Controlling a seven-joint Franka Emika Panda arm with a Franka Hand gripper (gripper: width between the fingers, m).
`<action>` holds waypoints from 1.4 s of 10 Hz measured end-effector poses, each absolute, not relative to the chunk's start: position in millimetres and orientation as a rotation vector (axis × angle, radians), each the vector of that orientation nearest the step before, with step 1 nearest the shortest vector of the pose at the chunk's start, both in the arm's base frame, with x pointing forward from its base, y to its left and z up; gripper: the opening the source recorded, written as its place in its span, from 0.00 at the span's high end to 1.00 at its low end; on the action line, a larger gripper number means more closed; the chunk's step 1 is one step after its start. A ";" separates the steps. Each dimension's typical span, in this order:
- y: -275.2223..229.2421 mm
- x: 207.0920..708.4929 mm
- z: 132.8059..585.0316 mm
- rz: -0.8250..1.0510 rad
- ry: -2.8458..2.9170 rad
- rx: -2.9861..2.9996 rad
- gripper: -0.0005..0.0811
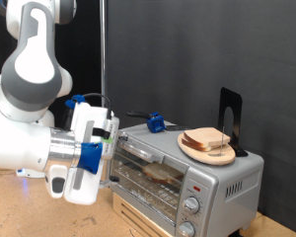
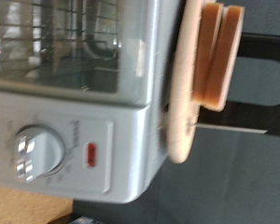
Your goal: Make a piece of toast with the oven
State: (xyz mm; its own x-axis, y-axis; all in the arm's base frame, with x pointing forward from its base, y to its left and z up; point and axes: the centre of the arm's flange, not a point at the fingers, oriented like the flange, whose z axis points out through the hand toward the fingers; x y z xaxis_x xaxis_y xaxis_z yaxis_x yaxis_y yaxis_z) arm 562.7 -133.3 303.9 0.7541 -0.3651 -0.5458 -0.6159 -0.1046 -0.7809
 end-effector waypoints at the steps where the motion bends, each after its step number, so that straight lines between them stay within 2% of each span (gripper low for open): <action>1: -137.4 573.3 292.2 0.237 0.803 -1.724 0.00; 6: -152.8 635.7 252.0 0.244 0.779 -1.728 0.00; 8: -148.8 633.9 251.7 0.217 0.744 -1.711 0.00; 10: -142.7 635.6 231.5 0.118 0.672 -1.714 0.00; 14: -132.4 659.1 191.7 0.260 0.757 -1.685 0.00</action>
State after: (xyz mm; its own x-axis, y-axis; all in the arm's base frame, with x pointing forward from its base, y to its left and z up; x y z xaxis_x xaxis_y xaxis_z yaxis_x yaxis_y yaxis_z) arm 659.1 -132.4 191.7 0.7626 -0.3394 -0.5507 -0.6064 -0.0784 -0.7913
